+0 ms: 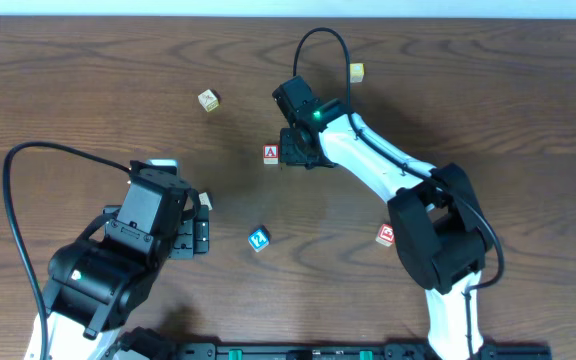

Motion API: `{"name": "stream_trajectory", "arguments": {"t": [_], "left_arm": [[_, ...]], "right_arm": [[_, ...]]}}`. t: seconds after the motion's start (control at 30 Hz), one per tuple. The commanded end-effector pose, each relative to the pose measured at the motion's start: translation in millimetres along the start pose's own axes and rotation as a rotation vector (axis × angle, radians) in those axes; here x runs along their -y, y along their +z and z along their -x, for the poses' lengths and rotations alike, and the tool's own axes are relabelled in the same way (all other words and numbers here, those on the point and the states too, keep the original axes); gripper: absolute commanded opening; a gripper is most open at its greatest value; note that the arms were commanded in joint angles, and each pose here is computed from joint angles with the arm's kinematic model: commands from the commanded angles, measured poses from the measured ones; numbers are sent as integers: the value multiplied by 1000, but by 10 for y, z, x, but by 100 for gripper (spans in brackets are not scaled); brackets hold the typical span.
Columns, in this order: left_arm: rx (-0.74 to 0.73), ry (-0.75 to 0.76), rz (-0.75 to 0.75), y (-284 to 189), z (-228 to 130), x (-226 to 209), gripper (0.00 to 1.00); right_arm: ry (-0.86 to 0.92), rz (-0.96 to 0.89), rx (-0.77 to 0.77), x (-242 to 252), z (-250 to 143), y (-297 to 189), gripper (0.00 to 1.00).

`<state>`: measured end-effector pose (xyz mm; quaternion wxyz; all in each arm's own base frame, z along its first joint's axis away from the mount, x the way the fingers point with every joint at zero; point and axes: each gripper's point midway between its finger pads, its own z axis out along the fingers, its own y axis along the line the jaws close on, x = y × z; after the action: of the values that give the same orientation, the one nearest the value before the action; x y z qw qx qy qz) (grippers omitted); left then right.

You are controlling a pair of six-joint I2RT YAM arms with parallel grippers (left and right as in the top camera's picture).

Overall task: Spell out Ai2
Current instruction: 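Carry the I block to the right of the A block and lower it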

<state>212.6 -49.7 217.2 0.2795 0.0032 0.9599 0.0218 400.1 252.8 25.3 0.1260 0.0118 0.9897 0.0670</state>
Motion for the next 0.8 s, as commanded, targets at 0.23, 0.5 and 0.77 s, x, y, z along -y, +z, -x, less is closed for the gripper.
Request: {"name": "stream_trajectory", "arguments": {"t": [0.23, 0.5, 0.77], "left_arm": [[13, -15, 3, -20, 23, -14, 95], [13, -15, 3, -20, 23, -14, 95], [13, -15, 3, -20, 23, -14, 95]], "right_arm": [[-27, 1, 31, -77, 55, -46, 16], [-30, 0, 28, -84, 42, -32, 20], [-30, -1, 27, -82, 39, -27, 24]]}}
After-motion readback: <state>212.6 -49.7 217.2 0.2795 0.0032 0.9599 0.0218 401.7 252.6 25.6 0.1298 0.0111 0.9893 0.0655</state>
